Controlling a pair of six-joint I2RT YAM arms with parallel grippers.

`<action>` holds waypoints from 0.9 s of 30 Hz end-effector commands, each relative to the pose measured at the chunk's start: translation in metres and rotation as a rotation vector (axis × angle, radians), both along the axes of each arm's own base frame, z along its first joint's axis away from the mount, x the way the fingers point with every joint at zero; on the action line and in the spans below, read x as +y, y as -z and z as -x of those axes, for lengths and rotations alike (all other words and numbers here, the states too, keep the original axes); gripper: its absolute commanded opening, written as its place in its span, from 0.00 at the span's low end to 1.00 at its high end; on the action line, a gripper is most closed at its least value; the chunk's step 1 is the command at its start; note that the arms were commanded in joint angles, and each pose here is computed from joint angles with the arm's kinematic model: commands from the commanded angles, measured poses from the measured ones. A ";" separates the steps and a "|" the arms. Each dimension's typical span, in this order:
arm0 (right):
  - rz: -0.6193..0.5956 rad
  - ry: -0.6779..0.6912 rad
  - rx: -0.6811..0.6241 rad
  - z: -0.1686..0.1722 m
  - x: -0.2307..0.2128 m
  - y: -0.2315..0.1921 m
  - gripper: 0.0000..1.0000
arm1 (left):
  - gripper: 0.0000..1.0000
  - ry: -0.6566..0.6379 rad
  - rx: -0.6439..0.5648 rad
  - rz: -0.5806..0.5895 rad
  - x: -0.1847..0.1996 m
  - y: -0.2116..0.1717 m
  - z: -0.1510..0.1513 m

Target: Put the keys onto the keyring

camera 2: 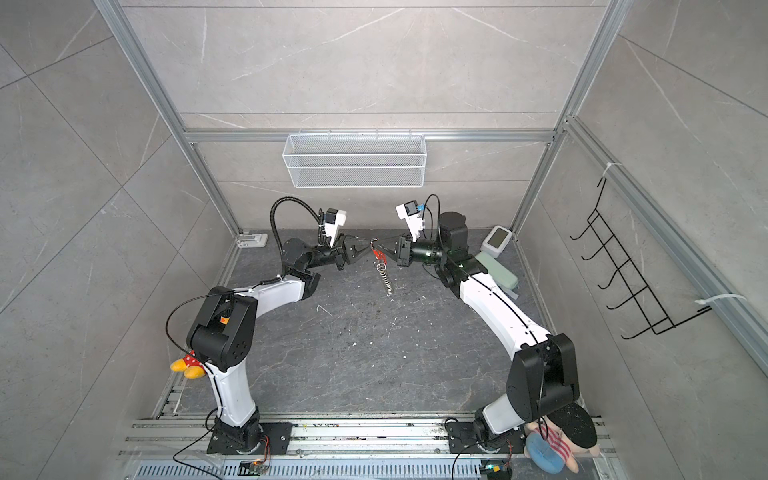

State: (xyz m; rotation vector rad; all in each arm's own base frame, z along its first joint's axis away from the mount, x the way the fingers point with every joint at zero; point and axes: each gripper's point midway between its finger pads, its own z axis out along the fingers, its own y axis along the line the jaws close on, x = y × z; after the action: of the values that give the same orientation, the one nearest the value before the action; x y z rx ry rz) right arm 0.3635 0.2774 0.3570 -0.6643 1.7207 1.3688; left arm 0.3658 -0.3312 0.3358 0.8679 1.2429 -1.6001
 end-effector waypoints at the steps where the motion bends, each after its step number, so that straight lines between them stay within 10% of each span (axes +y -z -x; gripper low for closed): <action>1: -0.009 0.016 -0.005 -0.004 -0.001 -0.005 0.00 | 0.00 -0.016 -0.181 0.068 0.009 -0.043 0.021; 27: 0.003 0.105 0.180 -0.037 -0.014 0.020 0.00 | 0.00 0.000 -0.286 0.066 0.006 -0.049 0.037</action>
State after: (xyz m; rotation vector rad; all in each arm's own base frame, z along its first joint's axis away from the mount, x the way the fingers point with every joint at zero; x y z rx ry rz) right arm 0.3848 0.2703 0.3398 -0.5365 1.8416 1.3899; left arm 0.3668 -0.3289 0.3412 0.8776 1.2013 -1.5341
